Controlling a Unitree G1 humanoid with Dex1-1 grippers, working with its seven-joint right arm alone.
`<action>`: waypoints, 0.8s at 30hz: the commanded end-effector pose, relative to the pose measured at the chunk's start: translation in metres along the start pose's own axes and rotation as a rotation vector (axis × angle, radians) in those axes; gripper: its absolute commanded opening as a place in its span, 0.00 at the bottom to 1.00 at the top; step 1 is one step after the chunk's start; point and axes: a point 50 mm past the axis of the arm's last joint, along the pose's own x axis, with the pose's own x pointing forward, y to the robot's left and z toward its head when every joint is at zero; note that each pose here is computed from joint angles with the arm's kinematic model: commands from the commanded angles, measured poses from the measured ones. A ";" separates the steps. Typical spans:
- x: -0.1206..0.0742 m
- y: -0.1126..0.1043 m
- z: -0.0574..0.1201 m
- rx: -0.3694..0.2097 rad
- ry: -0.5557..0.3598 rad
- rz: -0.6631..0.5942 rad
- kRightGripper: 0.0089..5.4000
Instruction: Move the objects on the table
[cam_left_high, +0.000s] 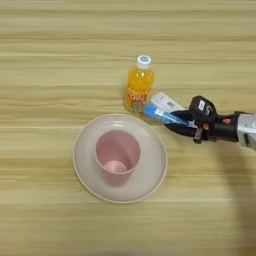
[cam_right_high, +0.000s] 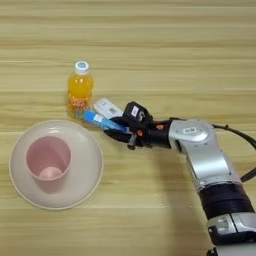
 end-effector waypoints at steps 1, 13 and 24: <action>-0.006 -0.013 0.017 -0.098 -0.016 -0.047 0.26; 0.004 -0.003 0.000 -0.079 0.025 -0.009 0.26; 0.004 -0.005 0.002 -0.079 0.016 -0.026 0.37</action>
